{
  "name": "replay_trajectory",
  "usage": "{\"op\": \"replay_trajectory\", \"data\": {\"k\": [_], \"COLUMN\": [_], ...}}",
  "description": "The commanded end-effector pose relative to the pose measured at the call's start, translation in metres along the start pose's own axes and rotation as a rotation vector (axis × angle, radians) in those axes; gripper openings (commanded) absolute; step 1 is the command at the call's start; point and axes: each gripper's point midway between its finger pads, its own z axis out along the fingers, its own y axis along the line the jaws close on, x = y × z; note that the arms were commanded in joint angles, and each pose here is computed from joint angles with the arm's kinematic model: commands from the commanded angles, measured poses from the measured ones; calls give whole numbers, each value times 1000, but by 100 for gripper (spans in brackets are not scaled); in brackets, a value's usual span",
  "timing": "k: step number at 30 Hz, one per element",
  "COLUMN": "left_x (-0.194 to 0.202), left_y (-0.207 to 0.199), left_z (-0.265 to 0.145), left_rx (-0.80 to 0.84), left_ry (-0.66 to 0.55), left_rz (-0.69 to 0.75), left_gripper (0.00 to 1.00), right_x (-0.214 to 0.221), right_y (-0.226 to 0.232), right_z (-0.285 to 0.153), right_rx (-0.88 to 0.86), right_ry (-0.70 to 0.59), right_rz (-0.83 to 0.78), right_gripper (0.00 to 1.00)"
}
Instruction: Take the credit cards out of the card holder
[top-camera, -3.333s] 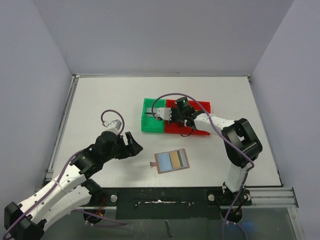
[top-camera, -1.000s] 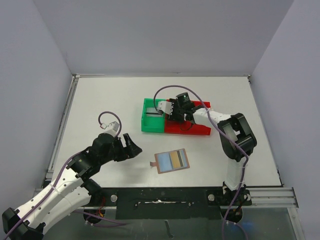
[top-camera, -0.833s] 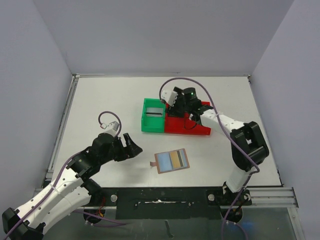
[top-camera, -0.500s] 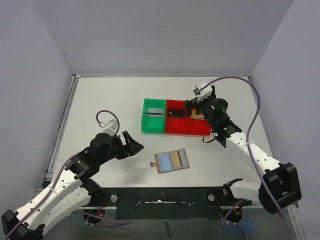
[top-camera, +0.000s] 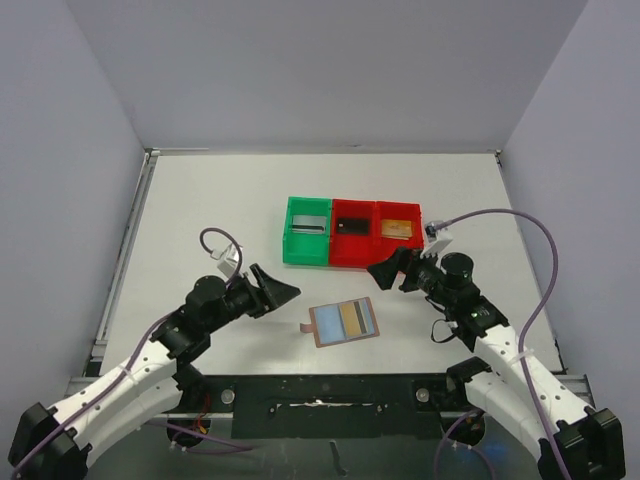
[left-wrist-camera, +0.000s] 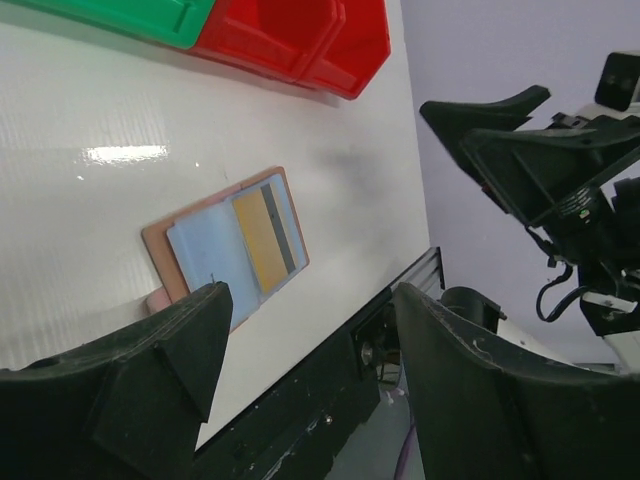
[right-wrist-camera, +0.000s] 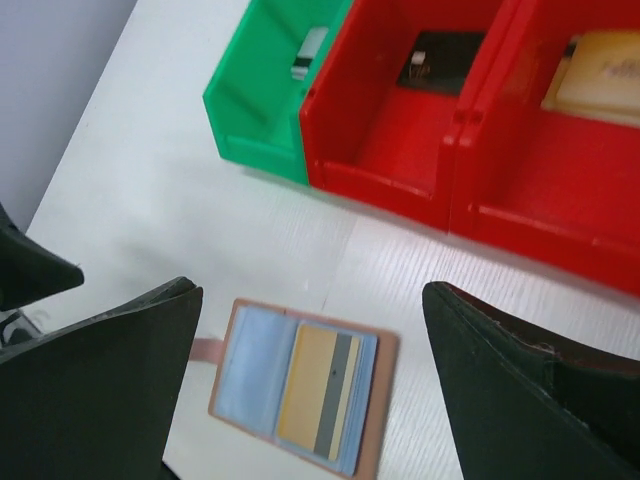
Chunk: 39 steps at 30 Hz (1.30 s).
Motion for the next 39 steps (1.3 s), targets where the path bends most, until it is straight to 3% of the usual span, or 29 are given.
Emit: {"op": "replay_trajectory", "data": {"k": [1,4,12,17,27,39], "left_x": [-1,14,45,54,73,93], "left_y": [-48,-52,-54,-48,-34,-27], "left_z": [16,30,64,78,92,105], "left_rx": [172,116,50,29,-13,-27], "left_ry": [32,49,91,85,130,191], "left_rz": [-10,41,58,19,7,16], "left_gripper": [63,61,54,51,48,44], "right_x": [25,42,86,108,131,140], "right_y": [6,6,13,24,13,6], "right_z": [-10,-13,-15,-10,2,4], "right_rx": [-15,-21,-47,-50,99,129], "right_ry": [54,92,251,346,432,458], "right_rz": [193,258,299,278,235,231], "right_gripper": [98,97,62,51,35,31]}}
